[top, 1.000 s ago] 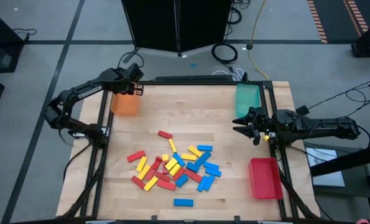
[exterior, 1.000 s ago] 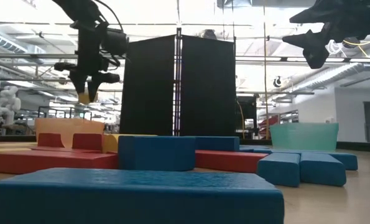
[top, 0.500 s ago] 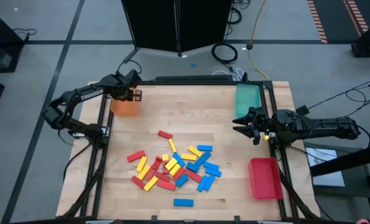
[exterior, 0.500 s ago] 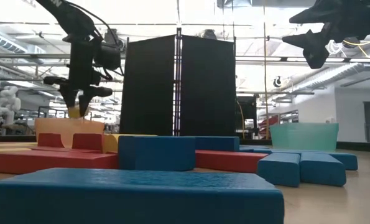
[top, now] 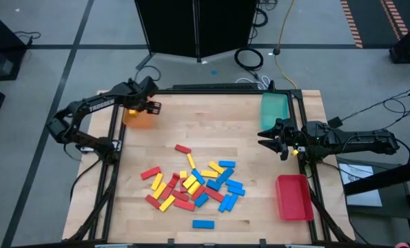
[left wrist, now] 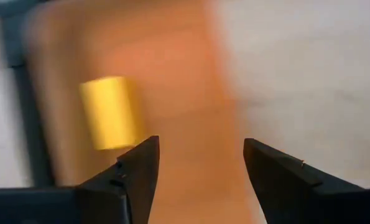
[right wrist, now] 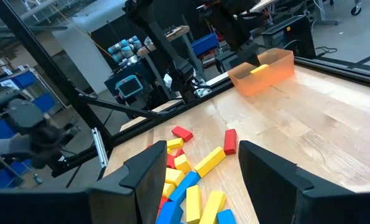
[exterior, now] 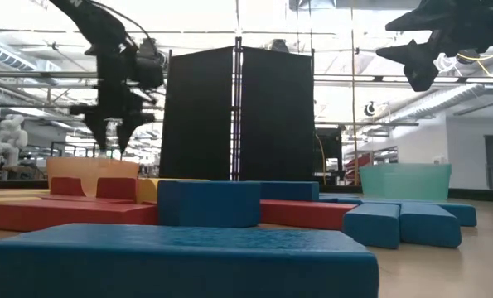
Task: Sort blocks
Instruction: Put the yellow block into the orange bin
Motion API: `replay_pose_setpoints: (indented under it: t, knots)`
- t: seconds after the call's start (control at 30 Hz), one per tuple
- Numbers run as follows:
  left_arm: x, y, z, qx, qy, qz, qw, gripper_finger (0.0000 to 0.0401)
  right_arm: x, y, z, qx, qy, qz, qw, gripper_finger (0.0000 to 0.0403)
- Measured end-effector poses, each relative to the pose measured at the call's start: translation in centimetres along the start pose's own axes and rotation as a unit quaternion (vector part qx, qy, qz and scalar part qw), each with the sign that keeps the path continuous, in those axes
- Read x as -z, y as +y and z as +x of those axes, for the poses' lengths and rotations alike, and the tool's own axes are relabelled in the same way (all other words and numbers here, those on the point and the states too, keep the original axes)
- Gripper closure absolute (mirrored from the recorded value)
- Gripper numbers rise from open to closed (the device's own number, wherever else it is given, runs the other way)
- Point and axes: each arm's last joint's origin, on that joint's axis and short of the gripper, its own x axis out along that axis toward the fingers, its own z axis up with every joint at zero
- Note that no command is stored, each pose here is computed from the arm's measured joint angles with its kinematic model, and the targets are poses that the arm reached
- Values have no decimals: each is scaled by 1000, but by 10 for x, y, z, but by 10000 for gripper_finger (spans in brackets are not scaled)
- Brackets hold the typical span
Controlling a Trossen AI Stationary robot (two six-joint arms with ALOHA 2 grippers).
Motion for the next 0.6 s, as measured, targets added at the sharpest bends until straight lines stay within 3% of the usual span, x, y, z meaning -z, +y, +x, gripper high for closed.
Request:
replay_pose_setpoints:
  t: [0.13, 0.23, 0.37, 0.53, 0.6]
  knots:
    - [-5, -23, -21, 71, -21, 104, 992, 170, 0, 0, 0, 0, 0, 0, 1000, 209]
    - [-4, -43, -40, 114, -54, 230, 965, 170, 0, 0, 0, 0, 0, 0, 1000, 209]
    - [8, -76, -59, 175, -109, 378, 902, 169, 0, 0, 0, 7, -4, 0, 1000, 209]
    - [39, -111, -70, 219, -144, 544, 797, 169, 0, -1, 0, 10, -5, 6, 1000, 209]
    - [50, -121, -70, 226, -137, 571, 777, 169, 0, -1, 0, 9, -5, 14, 1000, 209]
